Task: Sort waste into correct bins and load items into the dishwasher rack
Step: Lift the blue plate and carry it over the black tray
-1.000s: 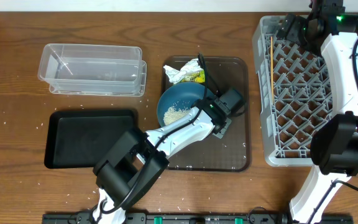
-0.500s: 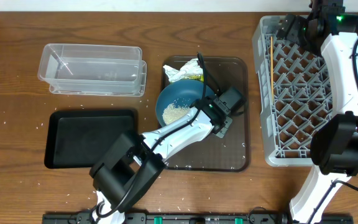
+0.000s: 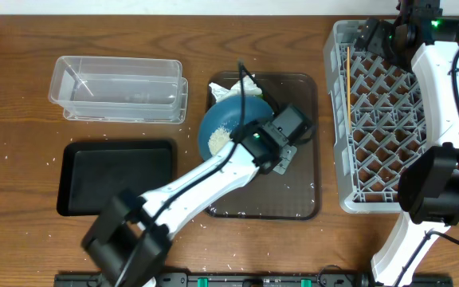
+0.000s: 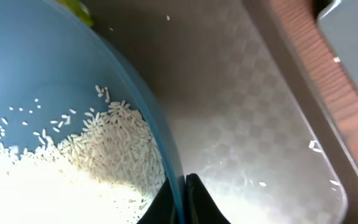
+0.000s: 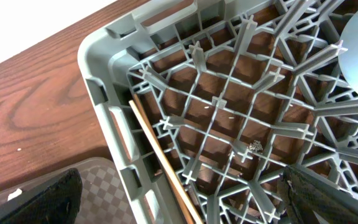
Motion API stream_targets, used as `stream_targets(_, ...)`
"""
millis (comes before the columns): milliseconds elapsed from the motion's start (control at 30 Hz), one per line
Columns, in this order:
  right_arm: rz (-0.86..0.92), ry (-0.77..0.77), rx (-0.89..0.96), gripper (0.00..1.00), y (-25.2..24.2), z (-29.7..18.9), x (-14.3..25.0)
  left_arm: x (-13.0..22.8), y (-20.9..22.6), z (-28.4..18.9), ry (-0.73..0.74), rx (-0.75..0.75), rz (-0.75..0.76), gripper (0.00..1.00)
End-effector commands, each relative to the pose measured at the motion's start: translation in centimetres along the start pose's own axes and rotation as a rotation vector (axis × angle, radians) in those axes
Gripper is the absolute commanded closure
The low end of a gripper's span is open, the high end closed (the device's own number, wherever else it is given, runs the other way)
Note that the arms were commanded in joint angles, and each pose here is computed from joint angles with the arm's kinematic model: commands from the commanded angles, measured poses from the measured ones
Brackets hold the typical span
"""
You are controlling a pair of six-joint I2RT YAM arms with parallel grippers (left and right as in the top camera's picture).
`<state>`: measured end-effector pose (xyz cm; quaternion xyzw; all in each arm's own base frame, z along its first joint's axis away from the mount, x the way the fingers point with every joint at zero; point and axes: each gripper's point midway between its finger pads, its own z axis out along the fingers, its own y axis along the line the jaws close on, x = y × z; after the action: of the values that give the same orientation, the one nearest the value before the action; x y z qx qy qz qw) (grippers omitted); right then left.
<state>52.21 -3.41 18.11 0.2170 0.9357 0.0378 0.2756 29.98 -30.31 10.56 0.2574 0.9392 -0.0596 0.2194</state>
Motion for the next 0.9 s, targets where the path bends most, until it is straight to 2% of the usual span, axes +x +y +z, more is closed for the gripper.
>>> stream_targets(0, 0.016, 0.003, 0.005, 0.01, -0.3, 0.2, 0.0, -1.8, 0.5, -2.9, -0.076, 0.002, -0.036, 0.94)
stream_targets(233, 0.016, 0.003, 0.005, 0.01, -0.3, 0.2, 0.0, -3.4, 3.4, -6.3, -0.157, 0.002, -0.216, 0.94)
stream_targets(367, 0.016, 0.003, 0.005, 0.01, -0.3, 0.2, 0.0, -3.6, 7.3, -7.7, -0.177, -0.036, -0.336, 0.94)
stream_targets(600, 0.016, 0.003, 0.005, 0.01, -0.3, 0.2, 0.0, -1.7, 14.2, -9.1, -0.137, -0.087, -0.607, 0.94)
stream_targets(867, 0.016, 0.003, 0.005, 0.01, -0.3, 0.2, 0.0, -0.6, 18.7, -9.8, -0.107, 0.022, -0.824, 0.94)
